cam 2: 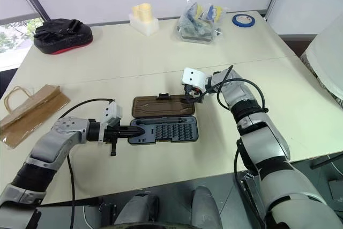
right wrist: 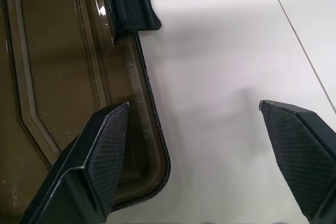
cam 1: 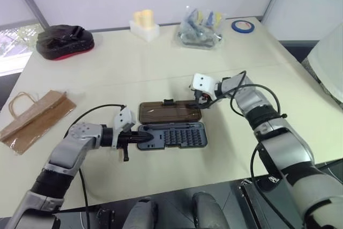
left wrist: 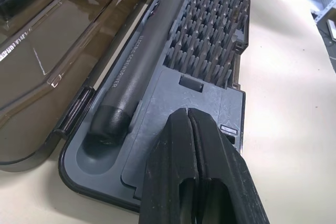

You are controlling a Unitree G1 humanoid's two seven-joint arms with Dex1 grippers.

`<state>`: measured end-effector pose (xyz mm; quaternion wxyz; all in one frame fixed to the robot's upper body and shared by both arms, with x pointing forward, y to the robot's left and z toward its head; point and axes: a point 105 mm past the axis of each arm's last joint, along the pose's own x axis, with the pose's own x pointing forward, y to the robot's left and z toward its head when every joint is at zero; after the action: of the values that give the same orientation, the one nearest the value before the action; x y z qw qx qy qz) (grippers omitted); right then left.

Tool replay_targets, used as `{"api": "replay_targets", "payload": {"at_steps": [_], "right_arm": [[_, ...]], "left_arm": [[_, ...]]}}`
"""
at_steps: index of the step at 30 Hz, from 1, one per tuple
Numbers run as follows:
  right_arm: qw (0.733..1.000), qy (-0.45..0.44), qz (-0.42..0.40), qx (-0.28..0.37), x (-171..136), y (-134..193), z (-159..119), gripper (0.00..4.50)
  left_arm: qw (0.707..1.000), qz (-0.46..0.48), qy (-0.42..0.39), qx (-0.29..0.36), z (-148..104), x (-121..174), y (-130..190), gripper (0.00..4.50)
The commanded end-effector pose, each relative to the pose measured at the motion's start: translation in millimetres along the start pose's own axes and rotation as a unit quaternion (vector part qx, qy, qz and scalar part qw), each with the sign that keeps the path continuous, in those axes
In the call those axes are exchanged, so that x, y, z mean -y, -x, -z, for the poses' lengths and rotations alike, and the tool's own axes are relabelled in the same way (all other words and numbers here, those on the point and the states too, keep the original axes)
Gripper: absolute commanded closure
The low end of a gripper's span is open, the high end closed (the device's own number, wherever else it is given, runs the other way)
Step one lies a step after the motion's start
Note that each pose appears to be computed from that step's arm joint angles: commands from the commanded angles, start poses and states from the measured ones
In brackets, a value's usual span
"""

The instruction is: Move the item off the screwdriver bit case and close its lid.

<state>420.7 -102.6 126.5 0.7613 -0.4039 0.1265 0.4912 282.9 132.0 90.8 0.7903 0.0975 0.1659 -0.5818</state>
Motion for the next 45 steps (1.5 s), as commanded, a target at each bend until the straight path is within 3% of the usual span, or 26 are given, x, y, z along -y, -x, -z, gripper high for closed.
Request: {"api": "replay_targets", "payload": {"at_steps": [1, 5, 6, 7, 19, 25, 34, 38, 45], "right_arm": [[0.999, 0.000, -0.035, -0.026, -11, -3, 12, 1.68], [0.997, -0.007, -0.064, -0.039, -19, -4, 18, 3.90], [0.997, -0.008, -0.069, -0.042, -20, -4, 19, 4.31], [0.996, -0.008, -0.074, -0.044, -21, -4, 20, 4.41], [0.993, 0.019, -0.102, -0.057, -27, -7, 20, 4.41], [0.984, 0.151, -0.079, -0.044, -22, -6, 6, 4.41], [0.975, 0.202, -0.089, -0.022, -24, -1, -7, 4.41], [0.958, 0.282, -0.049, -0.028, -13, 4, -16, 4.41], [0.942, 0.335, -0.010, -0.004, -10, 10, -27, 4.41]], "left_arm": [[1.000, -0.012, -0.009, 0.003, -4, -2, 3, 4.50], [1.000, -0.021, -0.011, 0.006, -5, -4, 4, 4.50], [1.000, -0.023, -0.012, 0.008, -6, -5, 4, 4.50], [1.000, -0.025, -0.013, 0.009, -7, -5, 4, 4.50], [0.999, -0.044, -0.013, 0.020, -10, -9, 6, 4.50], [0.998, -0.061, -0.009, 0.031, -14, -14, 9, 4.50], [0.997, -0.067, -0.012, 0.035, -17, -18, 9, 4.50], [0.997, -0.069, -0.013, 0.038, -18, -18, 8, 4.50], [0.992, -0.111, -0.004, 0.065, -26, -32, 14, 4.50]]}}
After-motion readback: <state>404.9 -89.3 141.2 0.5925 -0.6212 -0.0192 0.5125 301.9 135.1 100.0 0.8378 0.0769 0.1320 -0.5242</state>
